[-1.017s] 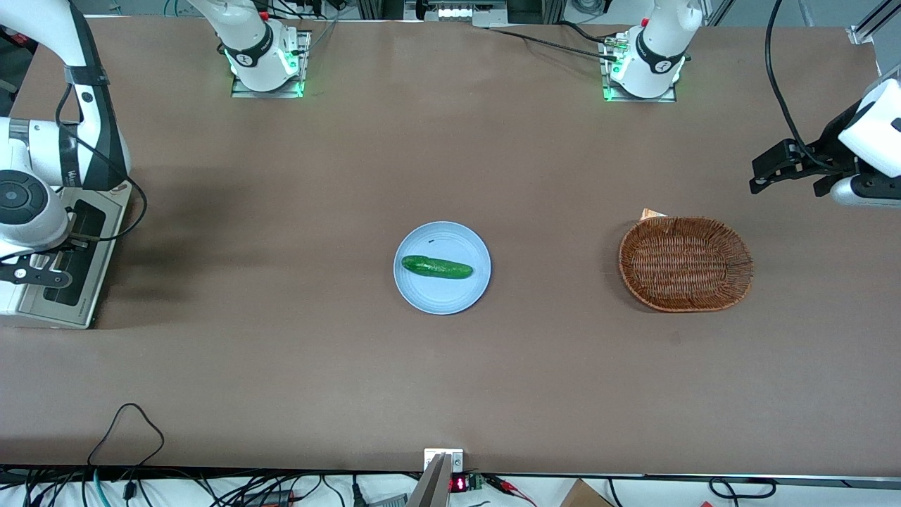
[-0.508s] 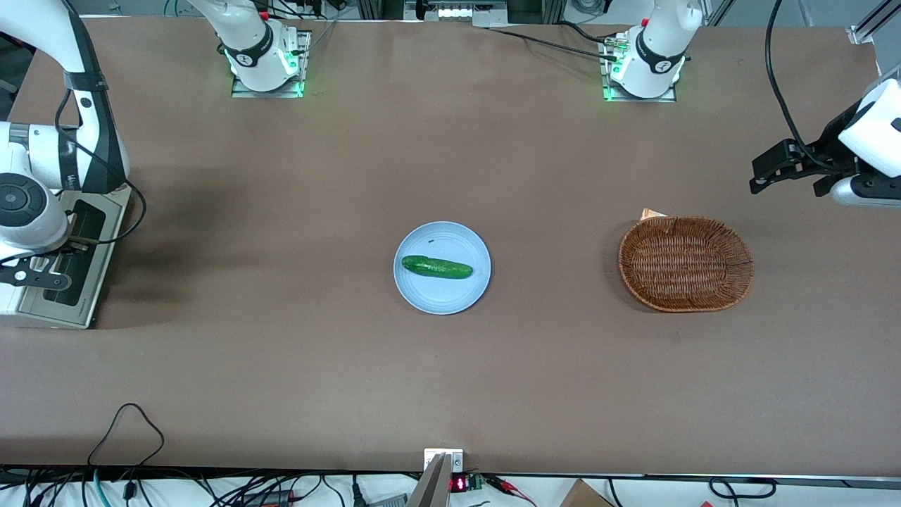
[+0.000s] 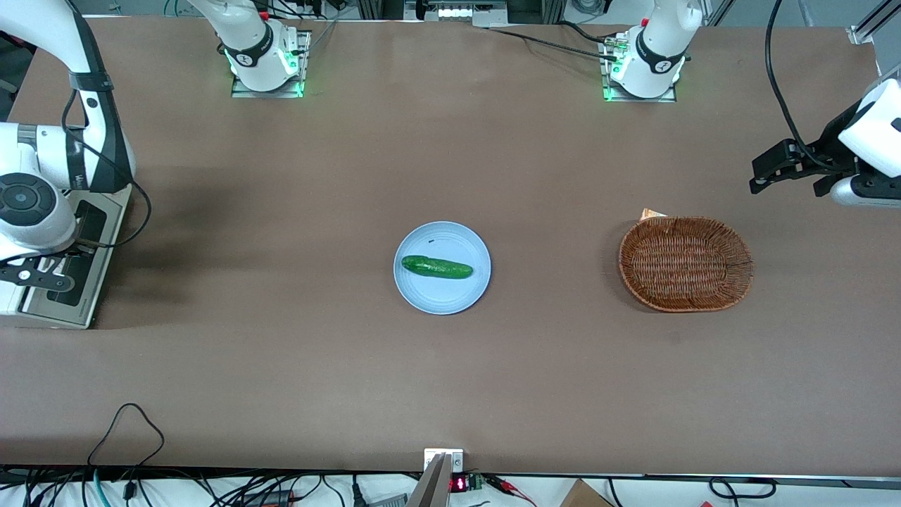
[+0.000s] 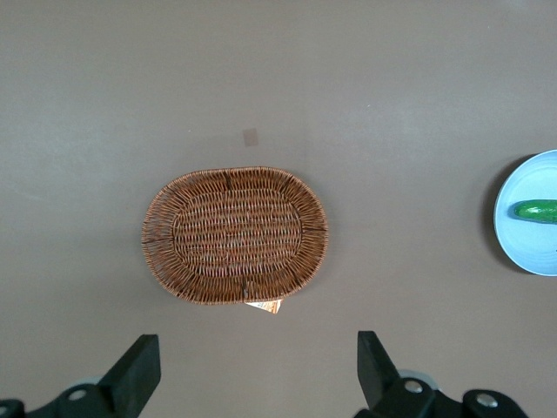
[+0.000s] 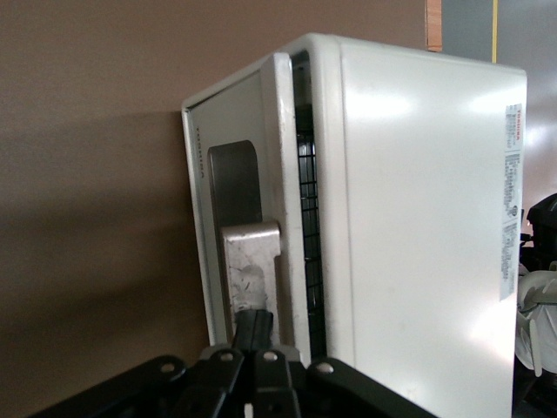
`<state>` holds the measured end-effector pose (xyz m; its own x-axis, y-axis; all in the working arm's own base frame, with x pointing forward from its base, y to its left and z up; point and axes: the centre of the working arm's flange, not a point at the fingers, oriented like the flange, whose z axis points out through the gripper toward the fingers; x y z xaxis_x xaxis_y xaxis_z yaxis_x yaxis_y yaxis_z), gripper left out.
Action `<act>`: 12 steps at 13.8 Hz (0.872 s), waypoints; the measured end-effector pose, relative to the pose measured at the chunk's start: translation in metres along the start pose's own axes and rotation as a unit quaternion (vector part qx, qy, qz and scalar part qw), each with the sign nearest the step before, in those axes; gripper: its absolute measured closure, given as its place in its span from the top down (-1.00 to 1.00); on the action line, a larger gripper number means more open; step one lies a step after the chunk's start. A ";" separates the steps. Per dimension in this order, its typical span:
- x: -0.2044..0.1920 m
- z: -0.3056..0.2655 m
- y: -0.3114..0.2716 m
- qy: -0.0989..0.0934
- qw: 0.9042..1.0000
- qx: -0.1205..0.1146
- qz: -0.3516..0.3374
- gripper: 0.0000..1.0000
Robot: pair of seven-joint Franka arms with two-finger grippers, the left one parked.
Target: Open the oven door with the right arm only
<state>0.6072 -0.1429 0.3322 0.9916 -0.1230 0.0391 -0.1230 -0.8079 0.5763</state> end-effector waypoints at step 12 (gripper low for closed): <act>-0.005 -0.008 -0.042 0.007 0.999 0.036 -0.011 -0.98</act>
<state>0.6075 -0.1034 0.3146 0.9946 -0.0963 0.0384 -0.1022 -0.8494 0.5177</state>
